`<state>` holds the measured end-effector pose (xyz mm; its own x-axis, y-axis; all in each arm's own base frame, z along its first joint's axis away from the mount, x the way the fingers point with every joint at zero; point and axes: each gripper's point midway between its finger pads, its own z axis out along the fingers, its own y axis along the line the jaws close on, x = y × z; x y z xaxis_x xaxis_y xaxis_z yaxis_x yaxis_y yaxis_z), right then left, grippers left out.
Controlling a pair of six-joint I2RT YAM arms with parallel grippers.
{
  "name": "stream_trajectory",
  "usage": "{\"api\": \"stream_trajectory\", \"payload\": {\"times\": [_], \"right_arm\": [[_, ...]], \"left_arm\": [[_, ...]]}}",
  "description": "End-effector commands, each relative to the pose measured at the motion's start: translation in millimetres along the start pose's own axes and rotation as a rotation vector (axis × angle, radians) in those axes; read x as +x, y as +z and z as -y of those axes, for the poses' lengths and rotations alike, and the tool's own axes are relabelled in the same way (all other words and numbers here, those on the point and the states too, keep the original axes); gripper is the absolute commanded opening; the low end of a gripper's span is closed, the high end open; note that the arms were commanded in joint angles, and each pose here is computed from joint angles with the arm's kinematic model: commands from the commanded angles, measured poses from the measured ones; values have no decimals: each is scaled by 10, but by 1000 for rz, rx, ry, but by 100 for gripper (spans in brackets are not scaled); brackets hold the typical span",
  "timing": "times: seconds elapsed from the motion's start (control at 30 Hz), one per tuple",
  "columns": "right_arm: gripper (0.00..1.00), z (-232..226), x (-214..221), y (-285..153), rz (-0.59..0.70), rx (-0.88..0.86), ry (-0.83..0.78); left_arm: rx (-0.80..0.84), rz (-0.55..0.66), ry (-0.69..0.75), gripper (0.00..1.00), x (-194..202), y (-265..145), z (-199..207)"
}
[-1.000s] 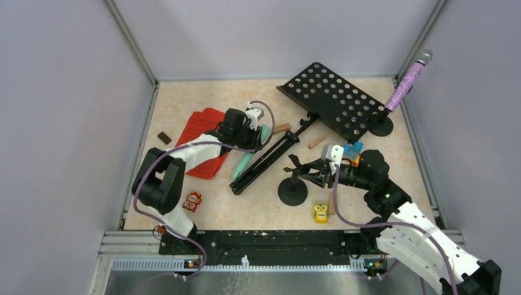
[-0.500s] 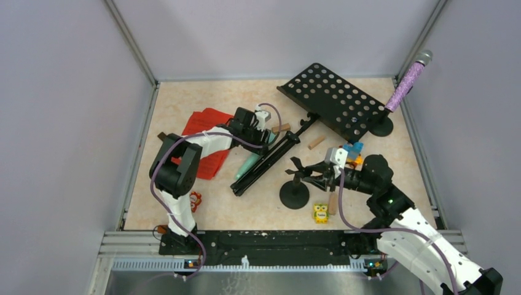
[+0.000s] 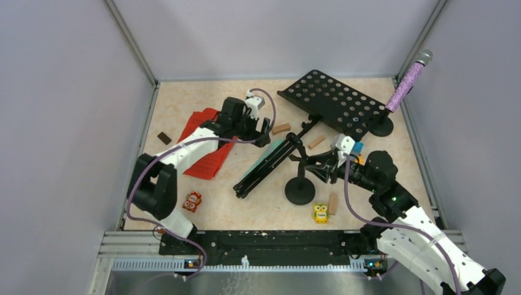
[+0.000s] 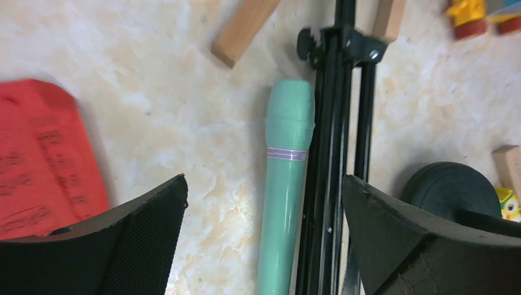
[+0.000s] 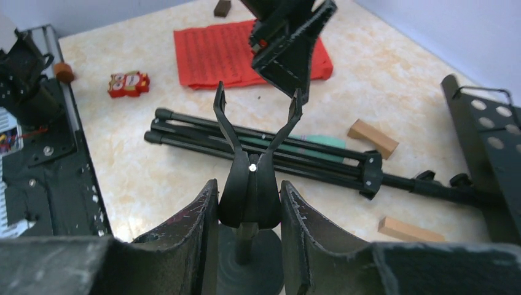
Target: Pack up the instrument practice props
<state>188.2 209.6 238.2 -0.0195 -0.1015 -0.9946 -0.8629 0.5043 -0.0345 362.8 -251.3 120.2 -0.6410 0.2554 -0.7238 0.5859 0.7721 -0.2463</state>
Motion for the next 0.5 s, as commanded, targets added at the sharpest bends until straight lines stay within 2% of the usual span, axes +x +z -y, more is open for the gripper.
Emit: {"api": "stream_trajectory", "payload": {"times": [0.0, 0.2, 0.33, 0.47], "right_arm": [[0, 151, -966, -48, 221, 74, -82], [0, 357, -1547, 43, 316, 140, -115], [0, 563, -1793, 259, 354, 182, -92], [0, 801, -1936, 573, 366, 221, -70]], "left_arm": [[-51, 166, 29, 99, -486, -510, 82], [-194, 293, -9, 99, -408, -1064, -30], [-337, 364, -98, 99, -237, -1409, -214], [-298, 368, -79, 99, -54, -1610, -102]]}}
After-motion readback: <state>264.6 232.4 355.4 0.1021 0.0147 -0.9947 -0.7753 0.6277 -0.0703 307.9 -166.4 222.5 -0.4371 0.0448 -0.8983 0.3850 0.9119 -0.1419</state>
